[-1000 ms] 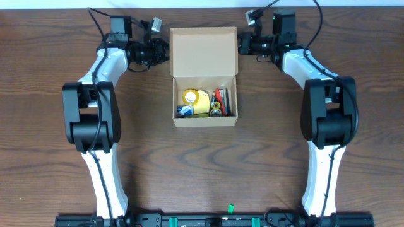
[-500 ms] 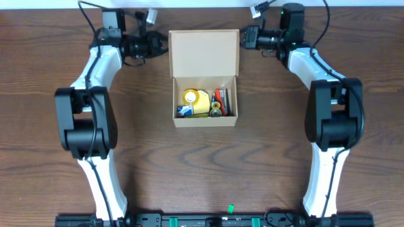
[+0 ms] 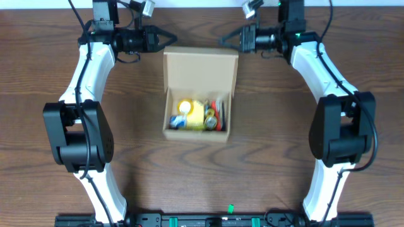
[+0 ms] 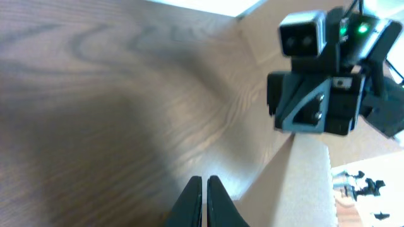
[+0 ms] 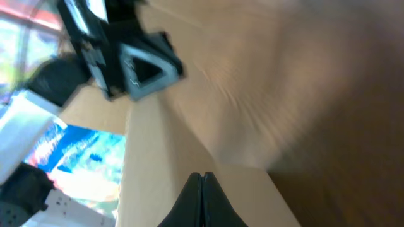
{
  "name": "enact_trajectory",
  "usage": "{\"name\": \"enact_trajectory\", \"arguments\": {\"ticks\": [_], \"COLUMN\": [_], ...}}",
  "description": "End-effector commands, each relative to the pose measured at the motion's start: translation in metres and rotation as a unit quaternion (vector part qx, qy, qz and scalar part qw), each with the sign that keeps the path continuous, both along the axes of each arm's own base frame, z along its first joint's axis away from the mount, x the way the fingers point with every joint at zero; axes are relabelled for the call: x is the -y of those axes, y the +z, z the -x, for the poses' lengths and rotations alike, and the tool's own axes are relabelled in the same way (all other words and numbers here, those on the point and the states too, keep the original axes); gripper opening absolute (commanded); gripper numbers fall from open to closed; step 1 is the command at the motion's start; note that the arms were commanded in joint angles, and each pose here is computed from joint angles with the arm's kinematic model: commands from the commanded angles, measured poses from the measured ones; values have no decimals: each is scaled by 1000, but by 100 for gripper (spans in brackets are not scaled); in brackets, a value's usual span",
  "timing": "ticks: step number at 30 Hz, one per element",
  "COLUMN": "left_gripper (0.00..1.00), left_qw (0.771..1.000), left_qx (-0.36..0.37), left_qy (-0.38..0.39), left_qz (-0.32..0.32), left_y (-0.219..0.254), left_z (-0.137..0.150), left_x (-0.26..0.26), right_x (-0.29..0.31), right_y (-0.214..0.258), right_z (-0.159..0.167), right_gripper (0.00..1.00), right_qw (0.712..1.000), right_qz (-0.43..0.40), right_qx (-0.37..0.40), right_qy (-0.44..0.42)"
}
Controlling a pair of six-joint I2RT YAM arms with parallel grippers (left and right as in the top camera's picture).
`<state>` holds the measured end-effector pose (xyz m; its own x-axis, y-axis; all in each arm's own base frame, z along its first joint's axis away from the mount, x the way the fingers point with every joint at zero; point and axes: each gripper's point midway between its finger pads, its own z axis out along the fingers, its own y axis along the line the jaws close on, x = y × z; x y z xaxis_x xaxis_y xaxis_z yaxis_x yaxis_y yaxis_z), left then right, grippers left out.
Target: Pack container
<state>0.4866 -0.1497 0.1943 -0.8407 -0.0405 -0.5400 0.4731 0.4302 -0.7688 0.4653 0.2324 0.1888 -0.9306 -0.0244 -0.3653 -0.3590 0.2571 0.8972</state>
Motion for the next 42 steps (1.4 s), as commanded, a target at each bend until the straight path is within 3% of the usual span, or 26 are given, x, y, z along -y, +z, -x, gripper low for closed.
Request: {"name": "enact_trajectory", "arguments": {"ticks": [1, 9, 13, 18, 22, 32, 42], "left_gripper": [6, 5, 6, 6, 6, 6, 6], "left_qw": [999, 998, 996, 985, 969, 932, 904], "left_qx": [31, 15, 6, -13, -33, -201, -300], "left_qy": [-13, -3, 19, 69, 113, 97, 56], "left_qz": [-20, -58, -91, -157, -216, -286, -300], "left_y": [6, -8, -17, -27, -32, -68, -99], "left_z": [6, 9, 6, 4, 7, 77, 131], "left_x": [-1, -7, -18, -48, -81, -110, -109], "right_x": [-4, 3, 21, 68, 113, 131, 83], "right_y": [-27, -35, -47, -53, -43, -69, -121], "right_z": [13, 11, -1, -7, -3, 83, 151], "right_gripper": [1, 2, 2, 2, 1, 1, 1], "right_qw": [998, 996, 989, 961, 920, 859, 846], "right_qz": [46, 81, 137, 242, 330, 428, 435], "right_qx": [38, 47, 5, -24, -39, -211, -291], "right_qy": [23, 11, -48, -131, -208, -186, -104]}}
